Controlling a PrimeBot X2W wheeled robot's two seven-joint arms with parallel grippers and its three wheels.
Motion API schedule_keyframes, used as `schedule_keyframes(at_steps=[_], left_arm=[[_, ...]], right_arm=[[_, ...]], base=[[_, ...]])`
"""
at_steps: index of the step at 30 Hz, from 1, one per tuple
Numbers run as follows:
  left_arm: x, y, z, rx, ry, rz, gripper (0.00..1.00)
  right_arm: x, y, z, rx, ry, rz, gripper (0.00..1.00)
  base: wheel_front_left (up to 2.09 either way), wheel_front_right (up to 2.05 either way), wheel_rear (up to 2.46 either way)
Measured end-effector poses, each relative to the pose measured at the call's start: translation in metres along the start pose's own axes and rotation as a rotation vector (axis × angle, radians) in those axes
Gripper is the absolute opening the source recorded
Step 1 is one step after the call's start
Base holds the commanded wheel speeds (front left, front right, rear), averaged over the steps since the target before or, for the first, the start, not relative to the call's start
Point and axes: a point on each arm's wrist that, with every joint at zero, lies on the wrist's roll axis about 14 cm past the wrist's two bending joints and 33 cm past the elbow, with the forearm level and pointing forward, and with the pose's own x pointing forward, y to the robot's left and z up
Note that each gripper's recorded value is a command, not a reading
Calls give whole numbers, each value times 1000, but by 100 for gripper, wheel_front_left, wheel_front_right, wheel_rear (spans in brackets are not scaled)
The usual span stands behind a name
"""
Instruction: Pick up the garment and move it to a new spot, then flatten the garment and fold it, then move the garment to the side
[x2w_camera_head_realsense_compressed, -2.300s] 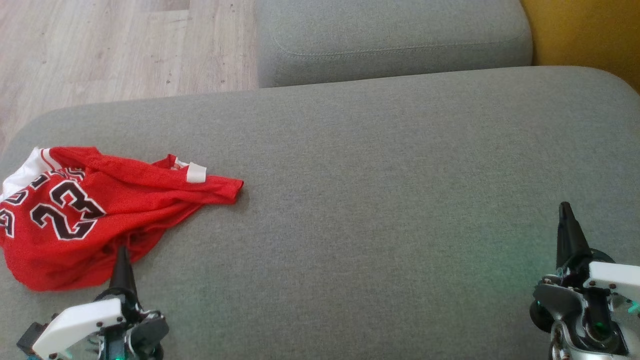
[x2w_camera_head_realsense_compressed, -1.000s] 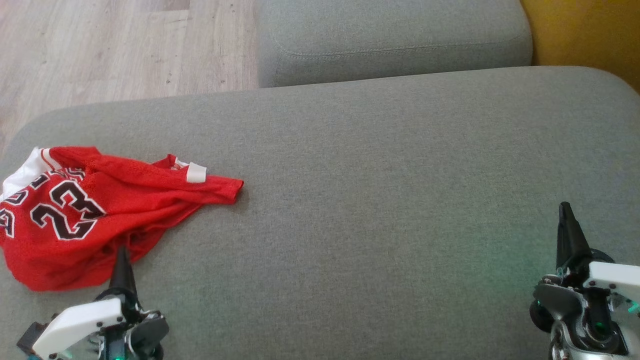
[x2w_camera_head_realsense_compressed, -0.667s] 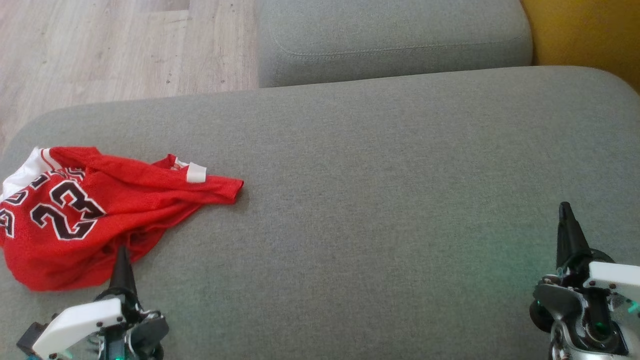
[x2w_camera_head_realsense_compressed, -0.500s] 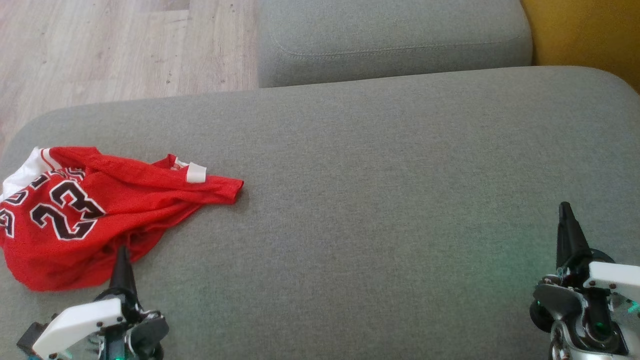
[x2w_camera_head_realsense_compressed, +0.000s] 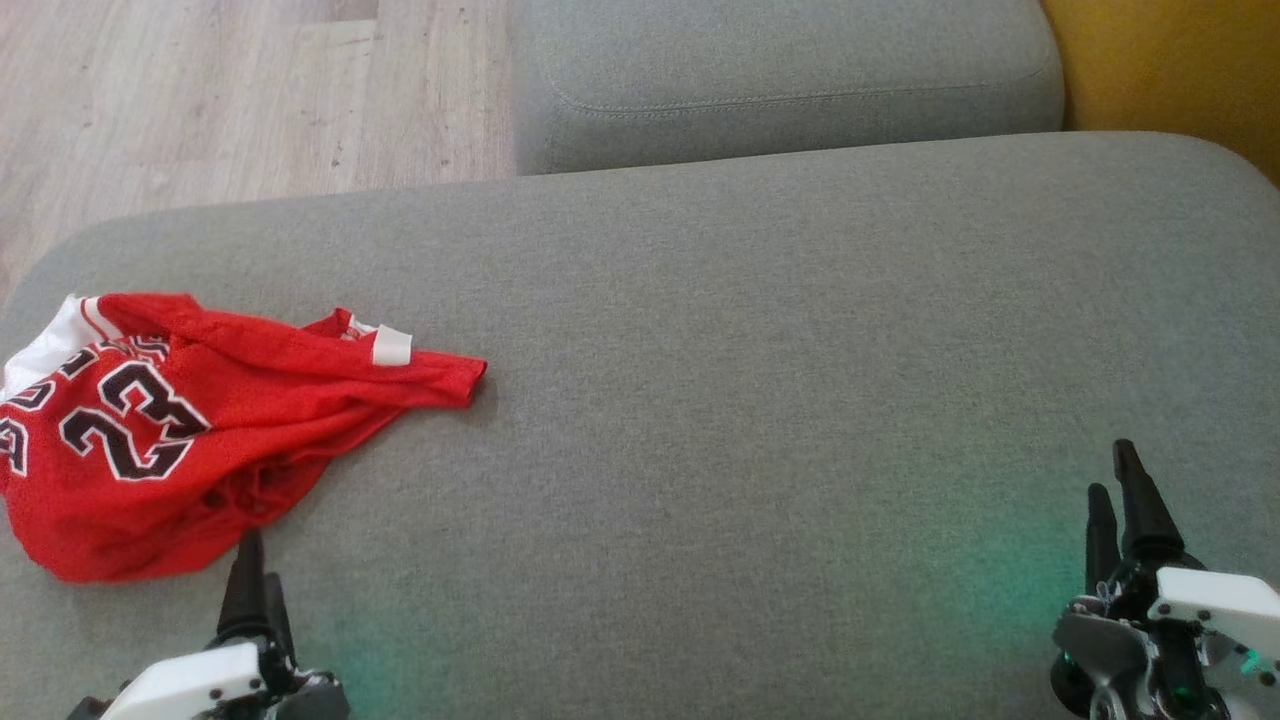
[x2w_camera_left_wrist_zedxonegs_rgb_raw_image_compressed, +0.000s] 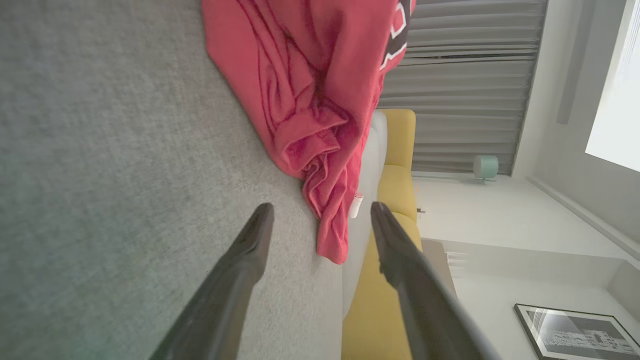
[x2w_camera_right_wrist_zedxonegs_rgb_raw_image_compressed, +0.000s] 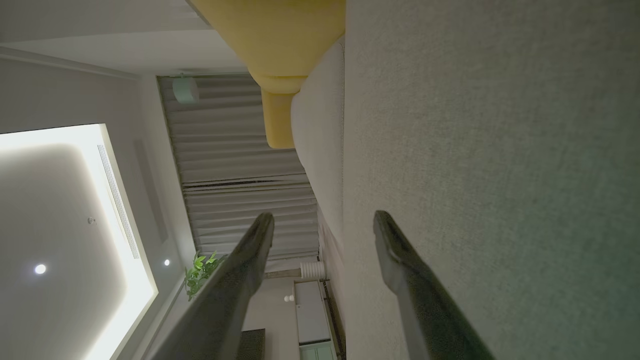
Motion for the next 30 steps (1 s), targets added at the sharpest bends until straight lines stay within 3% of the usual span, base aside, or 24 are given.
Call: schedule_keyframes(at_steps=[12, 26, 30], left_arm=[[0, -6, 7, 44, -38, -15, 100], [0, -29, 27, 167, -118, -79, 100], [0, -41, 28, 244, -132, -108, 100]], right_arm=[[1, 4, 1, -97, -16, 9, 100], [4, 23, -3, -352, -20, 60, 100], [4, 31, -6, -449, -23, 85, 100]], base=[[0, 0, 0], [0, 0, 0], [0, 0, 0]])
